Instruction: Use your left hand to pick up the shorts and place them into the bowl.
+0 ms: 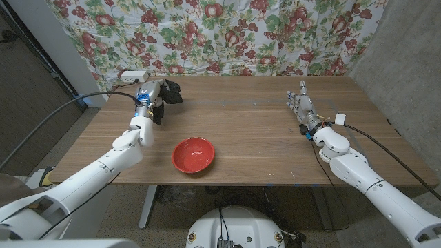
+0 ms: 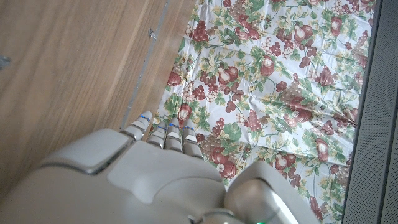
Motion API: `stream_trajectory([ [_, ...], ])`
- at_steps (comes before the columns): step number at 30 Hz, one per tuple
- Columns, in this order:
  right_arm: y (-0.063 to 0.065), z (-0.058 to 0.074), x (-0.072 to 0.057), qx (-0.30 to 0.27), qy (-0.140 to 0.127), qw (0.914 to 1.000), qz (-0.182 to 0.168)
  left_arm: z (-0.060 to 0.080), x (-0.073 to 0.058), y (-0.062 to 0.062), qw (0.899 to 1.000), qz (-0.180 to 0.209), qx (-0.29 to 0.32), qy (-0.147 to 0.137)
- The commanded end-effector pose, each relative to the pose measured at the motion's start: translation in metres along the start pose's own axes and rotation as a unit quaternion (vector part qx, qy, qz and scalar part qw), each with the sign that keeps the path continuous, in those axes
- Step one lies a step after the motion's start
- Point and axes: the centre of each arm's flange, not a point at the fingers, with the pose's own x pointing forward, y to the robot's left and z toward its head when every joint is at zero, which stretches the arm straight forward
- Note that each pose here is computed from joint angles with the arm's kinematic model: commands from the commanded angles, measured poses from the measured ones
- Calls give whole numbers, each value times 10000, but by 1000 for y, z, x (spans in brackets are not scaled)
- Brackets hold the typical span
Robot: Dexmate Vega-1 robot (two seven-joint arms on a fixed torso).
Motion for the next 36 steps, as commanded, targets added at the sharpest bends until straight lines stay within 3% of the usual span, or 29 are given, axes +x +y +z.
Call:
stream_trajectory([
  [1,2,-2,-2,44,-11,10000,-9,13,-4,7,9996,149,-124,-227],
  [24,-6,-4,-8,53,-57,9999,-70,44,-15,21,9964,378,-385,-651],
  [36,-7,-4,-4,68,-74,9999,-35,61,-15,29,9927,430,-417,-1044],
])
